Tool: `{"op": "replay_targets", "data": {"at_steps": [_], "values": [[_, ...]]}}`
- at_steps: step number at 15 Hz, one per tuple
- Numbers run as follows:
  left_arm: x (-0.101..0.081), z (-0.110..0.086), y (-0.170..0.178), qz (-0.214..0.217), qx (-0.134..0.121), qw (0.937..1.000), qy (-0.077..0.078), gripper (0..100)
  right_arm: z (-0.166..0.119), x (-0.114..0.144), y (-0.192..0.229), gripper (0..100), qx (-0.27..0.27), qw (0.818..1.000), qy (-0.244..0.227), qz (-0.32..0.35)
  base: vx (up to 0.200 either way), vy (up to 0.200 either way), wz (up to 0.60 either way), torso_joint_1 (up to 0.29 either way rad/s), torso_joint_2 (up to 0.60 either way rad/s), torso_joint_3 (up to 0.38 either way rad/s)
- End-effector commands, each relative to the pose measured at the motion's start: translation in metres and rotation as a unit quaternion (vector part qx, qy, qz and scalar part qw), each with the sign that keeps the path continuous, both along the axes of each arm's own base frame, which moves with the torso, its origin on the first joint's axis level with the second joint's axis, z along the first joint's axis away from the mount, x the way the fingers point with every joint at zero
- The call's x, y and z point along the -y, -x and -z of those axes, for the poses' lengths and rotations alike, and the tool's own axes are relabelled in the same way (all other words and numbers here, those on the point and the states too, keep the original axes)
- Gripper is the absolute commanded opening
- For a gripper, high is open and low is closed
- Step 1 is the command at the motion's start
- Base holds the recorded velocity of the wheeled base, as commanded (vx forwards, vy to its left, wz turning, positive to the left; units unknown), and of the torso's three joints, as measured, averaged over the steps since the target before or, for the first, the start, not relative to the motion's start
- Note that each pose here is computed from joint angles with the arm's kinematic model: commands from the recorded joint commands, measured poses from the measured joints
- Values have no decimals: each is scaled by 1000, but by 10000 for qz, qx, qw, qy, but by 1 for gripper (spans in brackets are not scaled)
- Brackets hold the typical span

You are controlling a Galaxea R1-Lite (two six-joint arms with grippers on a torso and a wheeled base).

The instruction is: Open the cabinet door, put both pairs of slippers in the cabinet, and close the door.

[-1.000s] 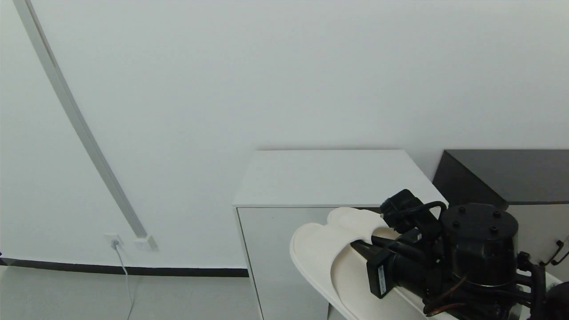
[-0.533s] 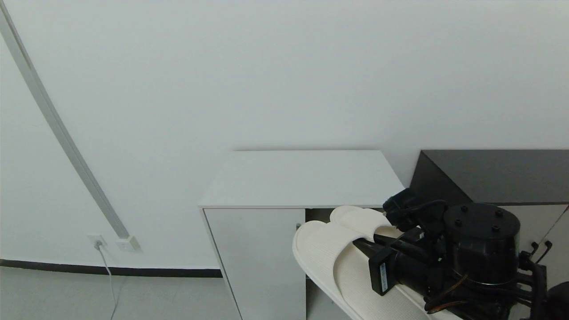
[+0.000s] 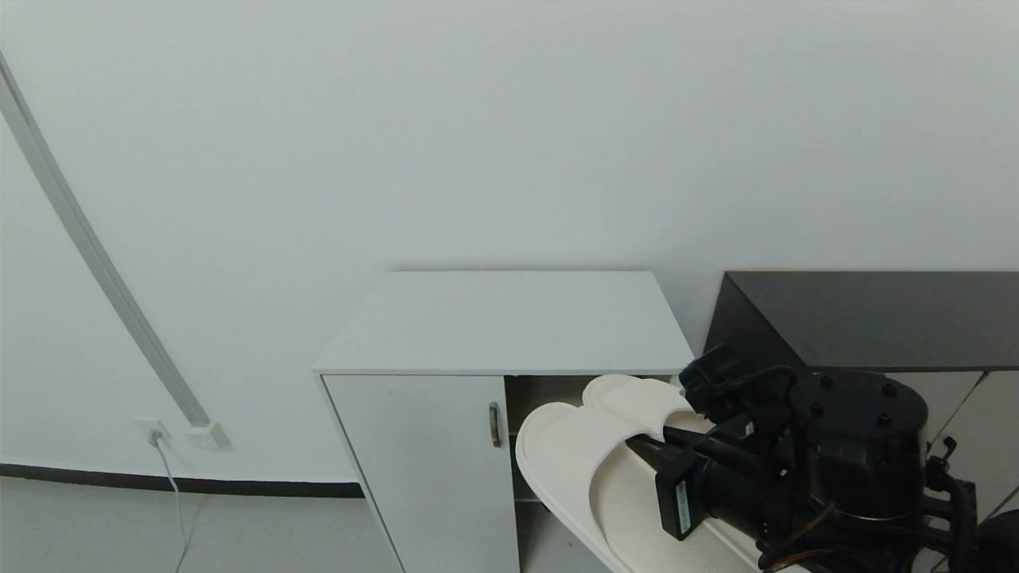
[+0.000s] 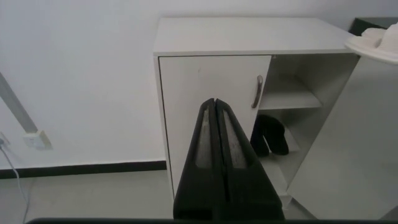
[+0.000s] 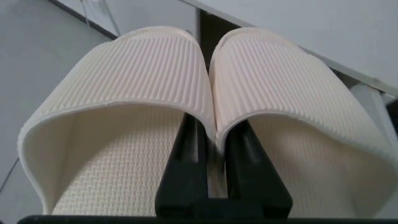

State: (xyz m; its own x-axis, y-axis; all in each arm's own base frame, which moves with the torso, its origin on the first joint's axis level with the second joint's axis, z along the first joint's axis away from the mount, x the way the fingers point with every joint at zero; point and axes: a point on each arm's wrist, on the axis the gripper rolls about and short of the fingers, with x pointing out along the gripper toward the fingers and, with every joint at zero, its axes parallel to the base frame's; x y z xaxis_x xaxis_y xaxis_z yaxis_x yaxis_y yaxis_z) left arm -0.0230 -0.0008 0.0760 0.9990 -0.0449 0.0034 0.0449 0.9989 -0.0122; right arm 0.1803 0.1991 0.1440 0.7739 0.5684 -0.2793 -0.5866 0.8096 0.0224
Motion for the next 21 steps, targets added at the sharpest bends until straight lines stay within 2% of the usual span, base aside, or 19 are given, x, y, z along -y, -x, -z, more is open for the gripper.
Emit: {"op": "replay_targets", "data": {"at_steps": [1,12,21], "values": [[0,0,0,-2,-2,10000,0,0,1,1,0,0,-5,10000,20,27,0,0,0,0,0,0],[0,0,0,6,-2,10000,7,0,3,1,1,0,-1,10000,89,-19,0,0,0,-7,18,11],[0,0,0,-2,-2,10000,7,0,7,0,1,0,-33,9999,122,-27,0,0,0,-177,412,233]]}}
